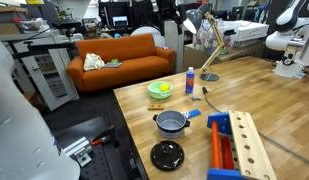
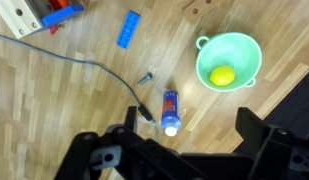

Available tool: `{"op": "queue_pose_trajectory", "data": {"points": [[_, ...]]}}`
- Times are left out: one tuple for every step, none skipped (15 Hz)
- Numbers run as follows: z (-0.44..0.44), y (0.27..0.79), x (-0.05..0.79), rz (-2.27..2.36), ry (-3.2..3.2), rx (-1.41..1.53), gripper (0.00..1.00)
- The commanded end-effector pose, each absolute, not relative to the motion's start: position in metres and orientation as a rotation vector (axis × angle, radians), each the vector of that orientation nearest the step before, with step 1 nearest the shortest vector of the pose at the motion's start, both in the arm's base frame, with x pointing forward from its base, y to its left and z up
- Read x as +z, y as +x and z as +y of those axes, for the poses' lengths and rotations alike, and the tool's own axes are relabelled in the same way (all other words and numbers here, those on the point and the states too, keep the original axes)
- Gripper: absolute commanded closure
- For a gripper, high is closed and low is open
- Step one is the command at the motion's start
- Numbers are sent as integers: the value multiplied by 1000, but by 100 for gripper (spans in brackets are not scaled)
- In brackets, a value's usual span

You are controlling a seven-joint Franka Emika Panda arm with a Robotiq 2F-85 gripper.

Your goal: Move the blue bottle forward

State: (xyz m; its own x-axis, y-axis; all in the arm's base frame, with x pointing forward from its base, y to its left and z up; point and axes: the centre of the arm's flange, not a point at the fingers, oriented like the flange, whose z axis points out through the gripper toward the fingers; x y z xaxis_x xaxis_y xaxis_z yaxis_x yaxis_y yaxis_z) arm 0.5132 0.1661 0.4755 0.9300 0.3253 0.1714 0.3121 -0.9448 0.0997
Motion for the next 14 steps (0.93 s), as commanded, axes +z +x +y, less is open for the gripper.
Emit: {"op": "queue_pose_trajectory", "data": {"points": [[193,555,474,600,2976,305,0],[202,563,470,621,2964,305,0],[209,570,468,642,2958,304,0],[215,574,464,660,2954,304,0],[207,557,462,623,2974,307,0],[212,563,458,635,2971,305,0],[214,566,456,639,2972,304,0],[214,567,456,638,2972,305,0],[213,568,458,637,2972,308,0],[214,568,459,637,2972,311,0],[214,568,459,637,2972,311,0],[213,572,459,615,2959,311,0],[214,577,458,596,2965,308,0],[215,582,456,580,2965,303,0]]}}
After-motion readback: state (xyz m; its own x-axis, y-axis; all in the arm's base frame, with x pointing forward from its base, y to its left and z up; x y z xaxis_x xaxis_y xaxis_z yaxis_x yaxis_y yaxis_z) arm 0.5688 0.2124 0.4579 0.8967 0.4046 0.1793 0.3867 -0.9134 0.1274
